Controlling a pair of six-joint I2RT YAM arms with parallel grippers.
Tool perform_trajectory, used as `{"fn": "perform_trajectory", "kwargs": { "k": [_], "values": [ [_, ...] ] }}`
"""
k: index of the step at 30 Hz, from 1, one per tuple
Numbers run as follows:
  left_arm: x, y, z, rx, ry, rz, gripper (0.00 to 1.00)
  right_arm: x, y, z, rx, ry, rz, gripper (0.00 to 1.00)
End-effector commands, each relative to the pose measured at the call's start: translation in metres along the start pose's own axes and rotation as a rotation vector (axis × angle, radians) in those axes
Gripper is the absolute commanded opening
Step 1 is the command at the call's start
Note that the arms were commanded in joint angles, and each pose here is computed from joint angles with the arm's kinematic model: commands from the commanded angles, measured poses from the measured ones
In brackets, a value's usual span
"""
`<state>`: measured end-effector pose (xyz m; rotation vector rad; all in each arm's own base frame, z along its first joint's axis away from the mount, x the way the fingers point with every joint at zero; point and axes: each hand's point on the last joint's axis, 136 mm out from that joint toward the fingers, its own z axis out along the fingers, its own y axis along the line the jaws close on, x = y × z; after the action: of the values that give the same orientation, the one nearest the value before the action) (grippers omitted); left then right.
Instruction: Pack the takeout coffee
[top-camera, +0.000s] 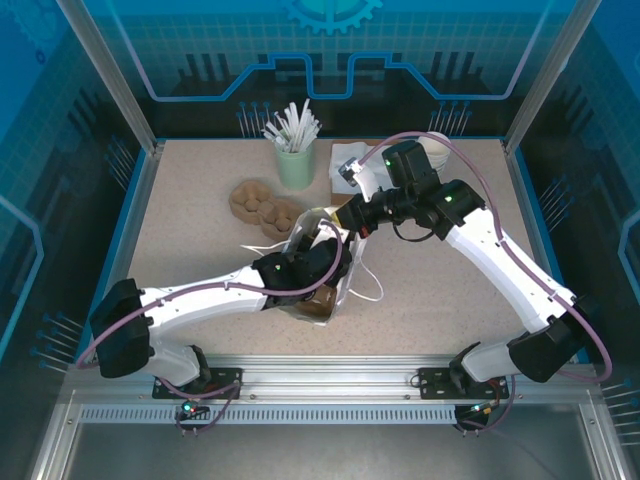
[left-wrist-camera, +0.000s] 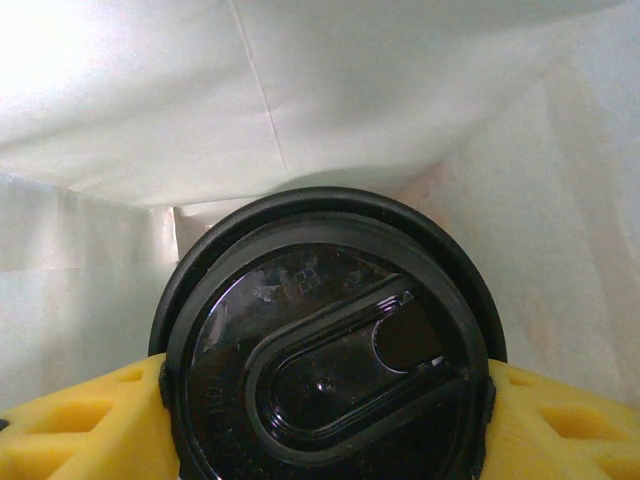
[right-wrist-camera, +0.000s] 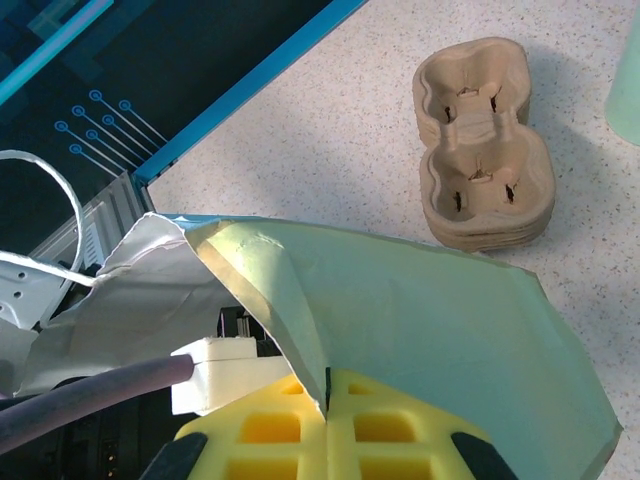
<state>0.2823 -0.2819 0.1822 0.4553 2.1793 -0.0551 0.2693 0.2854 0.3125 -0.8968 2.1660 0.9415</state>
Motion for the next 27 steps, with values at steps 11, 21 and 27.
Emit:
{"fn": "perform_trajectory", "kwargs": {
  "k": [11,21,27],
  "values": [
    [0.014,0.006,0.021,-0.017,0.182,-0.051,0.66,-0.005,-0.011,0.016,-0.121,-0.009,0.091,0.00],
    [0.011,0.002,0.037,-0.006,0.246,-0.068,0.66,0.001,-0.030,0.023,-0.120,0.003,0.180,0.00],
    [0.016,0.002,0.045,-0.001,0.307,-0.094,0.67,0.004,-0.030,0.031,-0.157,0.019,0.218,0.02]
  ]
}}
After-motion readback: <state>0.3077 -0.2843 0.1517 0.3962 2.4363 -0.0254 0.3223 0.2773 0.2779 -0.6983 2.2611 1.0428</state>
